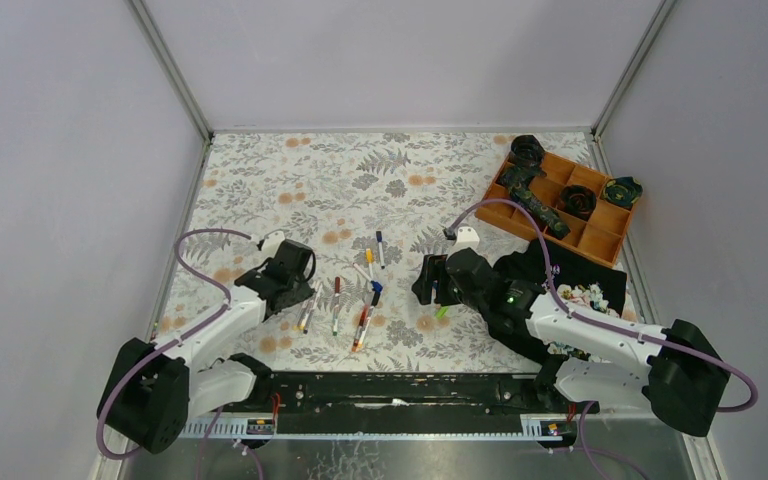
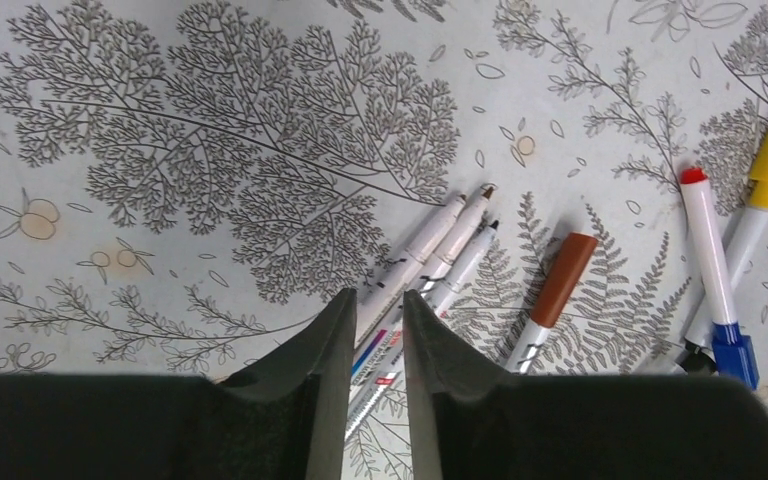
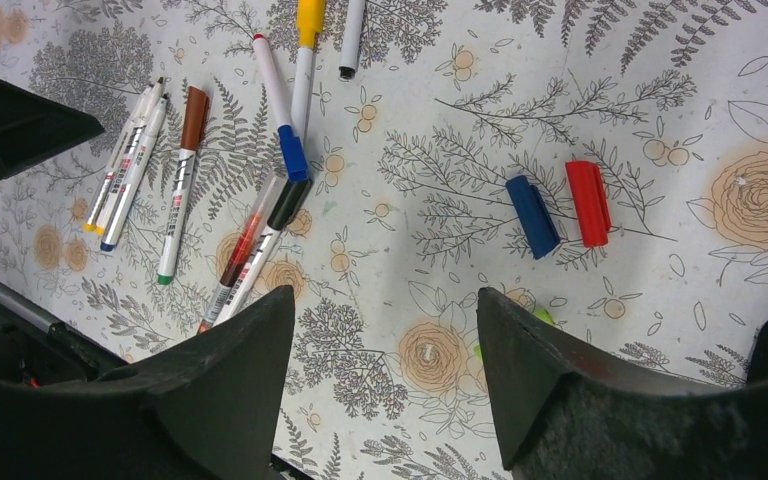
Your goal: Insert the pens into the pen caps
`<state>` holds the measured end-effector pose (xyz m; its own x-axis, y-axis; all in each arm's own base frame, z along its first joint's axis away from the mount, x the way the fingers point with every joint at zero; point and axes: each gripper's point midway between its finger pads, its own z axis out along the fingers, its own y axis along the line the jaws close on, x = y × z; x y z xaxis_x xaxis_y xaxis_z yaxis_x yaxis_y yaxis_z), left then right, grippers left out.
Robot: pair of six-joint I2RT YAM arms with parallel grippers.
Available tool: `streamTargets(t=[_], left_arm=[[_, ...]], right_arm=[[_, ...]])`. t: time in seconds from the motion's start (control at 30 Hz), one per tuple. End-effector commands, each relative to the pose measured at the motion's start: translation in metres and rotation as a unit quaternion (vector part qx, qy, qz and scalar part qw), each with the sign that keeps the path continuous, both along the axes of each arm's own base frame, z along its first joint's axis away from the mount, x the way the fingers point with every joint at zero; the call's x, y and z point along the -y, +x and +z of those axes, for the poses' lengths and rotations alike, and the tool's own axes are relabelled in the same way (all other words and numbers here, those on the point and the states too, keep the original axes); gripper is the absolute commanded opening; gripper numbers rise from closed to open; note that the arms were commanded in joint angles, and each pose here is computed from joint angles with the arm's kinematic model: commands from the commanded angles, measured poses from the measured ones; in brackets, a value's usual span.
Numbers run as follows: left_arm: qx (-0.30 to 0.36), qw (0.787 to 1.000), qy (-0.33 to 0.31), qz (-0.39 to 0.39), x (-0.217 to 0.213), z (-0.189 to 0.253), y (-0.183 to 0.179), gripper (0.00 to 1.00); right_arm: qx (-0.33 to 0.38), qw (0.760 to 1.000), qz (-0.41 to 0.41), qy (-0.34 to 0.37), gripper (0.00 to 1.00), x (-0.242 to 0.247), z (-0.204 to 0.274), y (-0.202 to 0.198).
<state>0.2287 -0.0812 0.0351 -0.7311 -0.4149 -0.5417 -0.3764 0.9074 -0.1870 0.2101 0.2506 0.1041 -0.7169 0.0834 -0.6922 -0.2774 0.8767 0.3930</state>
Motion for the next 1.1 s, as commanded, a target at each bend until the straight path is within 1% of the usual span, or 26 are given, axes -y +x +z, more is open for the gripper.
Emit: streamTargets(t=[0.0, 0.1, 0.27, 0.63, 1.07], left_arm=[[-0.007, 0.999, 0.018, 0.029, -0.012, -0.005, -0.001, 0.2], [-0.016, 0.999, 0.019, 0.025, -0.011, -0.008, -0.001, 0.18], [-0.021, 0.999, 0.016, 0.019, -0.009, -0.01, -0.002, 0.18], [-0.029, 0.999, 0.01, 0.009, -0.005, -0.013, -0.003, 0.21], [-0.045, 0.999, 0.014, 0.004, -0.004, -0.019, -0.004, 0.21]], right_arm=[[0.014, 1.0, -0.004, 0.025, 0.73, -0.003, 0.012, 0.003], [0.014, 1.0, -0.005, 0.025, 0.73, -0.002, 0.012, 0.003], [0.014, 1.0, -0.005, 0.025, 0.73, -0.002, 0.012, 0.003], [0.011, 1.0, -0.006, 0.025, 0.73, -0.001, 0.009, 0.002], [0.011, 1.0, -0.007, 0.027, 0.73, -0.001, 0.009, 0.001]])
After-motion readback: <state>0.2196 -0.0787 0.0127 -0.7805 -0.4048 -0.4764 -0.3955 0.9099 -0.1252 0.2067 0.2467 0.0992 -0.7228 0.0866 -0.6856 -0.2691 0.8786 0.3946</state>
